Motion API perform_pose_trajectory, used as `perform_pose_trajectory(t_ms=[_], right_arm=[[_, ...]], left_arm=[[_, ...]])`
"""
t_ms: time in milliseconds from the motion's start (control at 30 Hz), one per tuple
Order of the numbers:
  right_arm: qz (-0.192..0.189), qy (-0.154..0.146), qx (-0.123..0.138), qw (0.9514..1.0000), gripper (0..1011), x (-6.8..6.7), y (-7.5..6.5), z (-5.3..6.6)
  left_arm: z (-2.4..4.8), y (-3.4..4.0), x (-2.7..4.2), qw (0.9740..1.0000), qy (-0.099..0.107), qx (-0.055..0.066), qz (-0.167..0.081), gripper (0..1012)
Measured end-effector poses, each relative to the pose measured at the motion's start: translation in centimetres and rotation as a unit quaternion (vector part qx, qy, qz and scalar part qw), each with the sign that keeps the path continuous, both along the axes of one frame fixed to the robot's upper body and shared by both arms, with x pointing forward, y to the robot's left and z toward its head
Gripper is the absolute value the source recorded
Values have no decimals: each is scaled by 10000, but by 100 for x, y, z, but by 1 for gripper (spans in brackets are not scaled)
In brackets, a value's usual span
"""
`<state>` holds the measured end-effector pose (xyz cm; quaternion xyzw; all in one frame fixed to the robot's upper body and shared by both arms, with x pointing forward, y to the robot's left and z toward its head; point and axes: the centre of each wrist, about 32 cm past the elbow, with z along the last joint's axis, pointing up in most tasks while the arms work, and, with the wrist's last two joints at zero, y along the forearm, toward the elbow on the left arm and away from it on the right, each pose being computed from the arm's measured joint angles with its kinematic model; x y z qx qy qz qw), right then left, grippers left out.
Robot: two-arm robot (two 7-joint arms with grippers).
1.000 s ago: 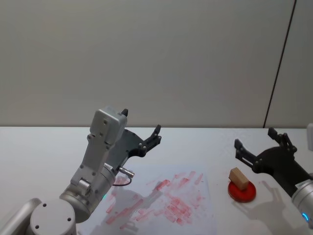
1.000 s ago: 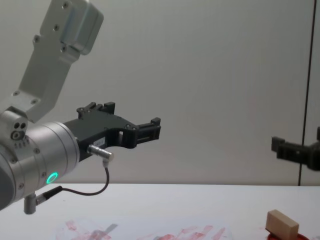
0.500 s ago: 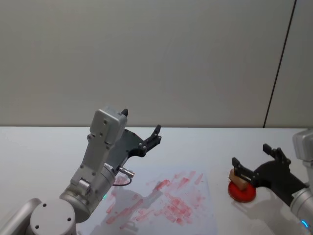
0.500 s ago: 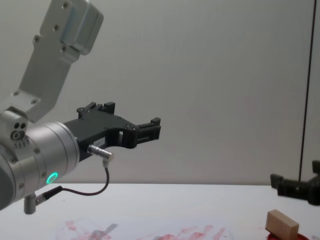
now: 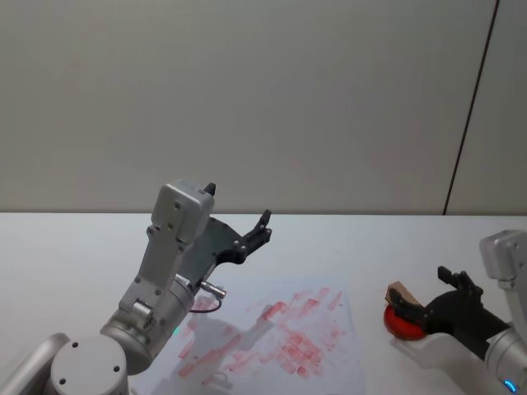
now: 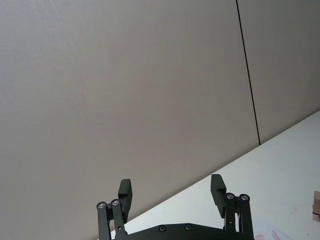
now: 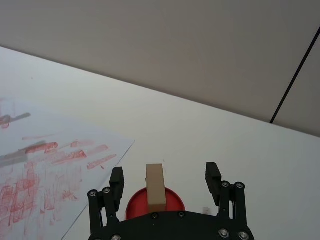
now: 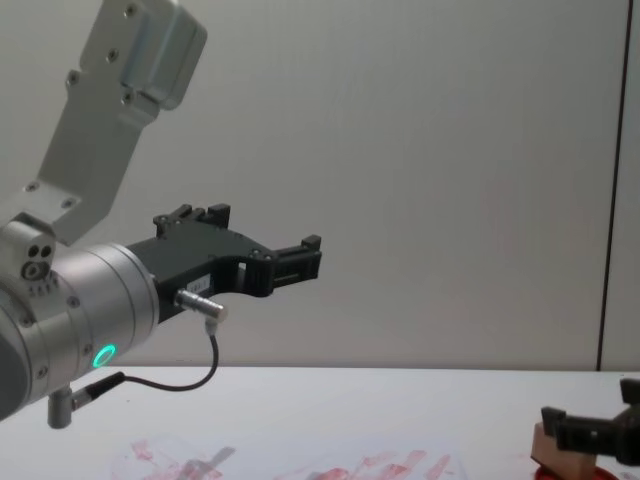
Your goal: Use the one hand to pick up the stamp and affix it onto the A4 paper.
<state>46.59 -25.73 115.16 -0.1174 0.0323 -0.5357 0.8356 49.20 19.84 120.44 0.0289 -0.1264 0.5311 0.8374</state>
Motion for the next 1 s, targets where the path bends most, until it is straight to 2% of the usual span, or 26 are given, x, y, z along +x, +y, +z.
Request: perform_pose_trajectory(t_ms=[433, 600, 667, 700, 767, 867, 933, 1000], right_arm=[[87, 360, 91, 9993, 994, 104, -1, -87], [98, 428, 119, 9990, 902, 131, 5, -103], [106, 460, 137, 9988, 814, 143, 10, -112], [110, 483, 148, 9987, 814, 152, 13, -117], [114, 505, 159, 9985, 731, 160, 16, -122], [117, 533, 181, 9983, 675, 175, 21, -132], [118, 555, 196, 9982, 589, 187, 23, -139], [117, 569, 209, 9981, 548, 197, 24, -143]], left_arm=[[0, 0, 0, 10000, 0, 0, 0, 1002], [0, 0, 0, 10000, 0, 0, 0, 1003], [0, 0, 0, 10000, 0, 0, 0, 1002], [0, 0, 0, 10000, 0, 0, 0, 1003], [0, 0, 0, 10000, 0, 0, 0, 1002], [0, 0, 0, 10000, 0, 0, 0, 1002], [0, 0, 0, 10000, 0, 0, 0, 1002], [0, 0, 0, 10000, 0, 0, 0, 1003]])
